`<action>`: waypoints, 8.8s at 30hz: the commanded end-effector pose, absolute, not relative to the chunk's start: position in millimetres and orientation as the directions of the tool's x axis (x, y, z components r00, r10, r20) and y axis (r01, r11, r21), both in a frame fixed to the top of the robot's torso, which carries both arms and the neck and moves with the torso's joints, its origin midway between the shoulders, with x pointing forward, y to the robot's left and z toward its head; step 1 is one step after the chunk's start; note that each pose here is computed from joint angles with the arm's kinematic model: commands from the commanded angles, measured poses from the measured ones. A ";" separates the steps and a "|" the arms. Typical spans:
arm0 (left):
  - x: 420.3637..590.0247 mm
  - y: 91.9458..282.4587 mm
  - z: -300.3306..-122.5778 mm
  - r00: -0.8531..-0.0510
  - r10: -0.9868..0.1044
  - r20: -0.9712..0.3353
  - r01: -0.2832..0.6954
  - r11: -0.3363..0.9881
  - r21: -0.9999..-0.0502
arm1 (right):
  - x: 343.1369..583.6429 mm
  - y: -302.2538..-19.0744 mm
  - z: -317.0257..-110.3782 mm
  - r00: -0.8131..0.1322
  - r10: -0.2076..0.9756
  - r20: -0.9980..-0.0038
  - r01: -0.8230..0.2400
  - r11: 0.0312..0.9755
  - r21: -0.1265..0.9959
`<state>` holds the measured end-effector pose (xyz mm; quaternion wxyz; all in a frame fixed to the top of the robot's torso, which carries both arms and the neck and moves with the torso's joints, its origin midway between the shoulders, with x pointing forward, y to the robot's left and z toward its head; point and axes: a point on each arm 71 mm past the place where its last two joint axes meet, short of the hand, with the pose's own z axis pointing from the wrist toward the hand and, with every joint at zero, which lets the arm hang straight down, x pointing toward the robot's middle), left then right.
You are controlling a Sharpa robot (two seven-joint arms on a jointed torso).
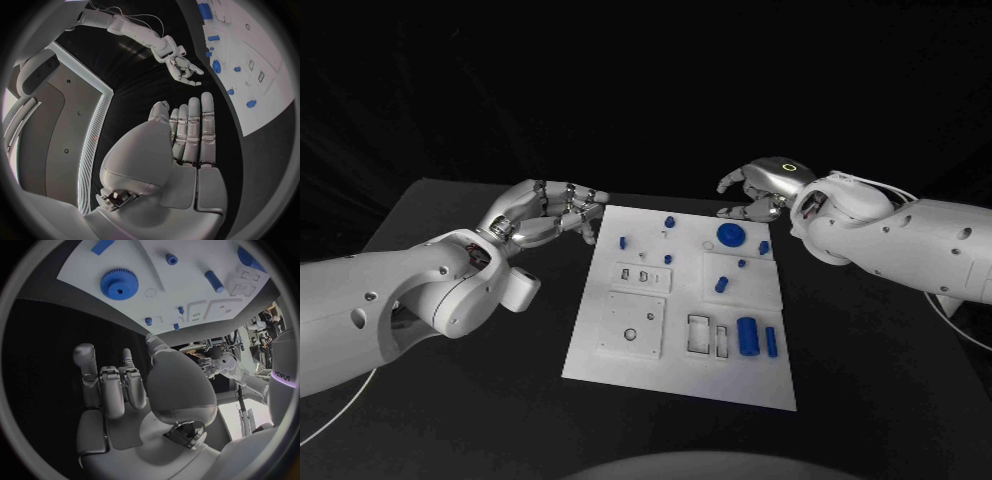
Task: Assemble the parts on the task board
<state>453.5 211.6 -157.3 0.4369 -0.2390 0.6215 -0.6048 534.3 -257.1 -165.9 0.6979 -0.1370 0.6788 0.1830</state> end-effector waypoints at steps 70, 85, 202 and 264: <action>452.5 207.8 -160.7 -0.538 -0.807 -0.242 0.222 0.141 -0.965 | 543.9 -267.4 -219.3 -0.216 -0.076 -0.973 -0.331 0.944 -0.001; 452.2 210.9 -163.2 -0.534 -0.811 -0.241 0.214 0.146 -0.966 | 538.1 -264.8 -214.3 -0.168 -0.040 -0.985 -0.357 0.934 0.023; 453.5 212.5 -174.7 -0.534 -0.812 -0.235 0.184 0.160 -0.970 | 520.7 -247.6 -168.0 -0.135 0.089 -0.987 -0.417 0.898 0.138; 453.0 209.6 -199.7 -0.559 -0.802 -0.209 0.141 0.157 -0.978 | 481.0 -352.6 -235.1 -0.237 0.534 -0.812 -0.200 0.791 0.579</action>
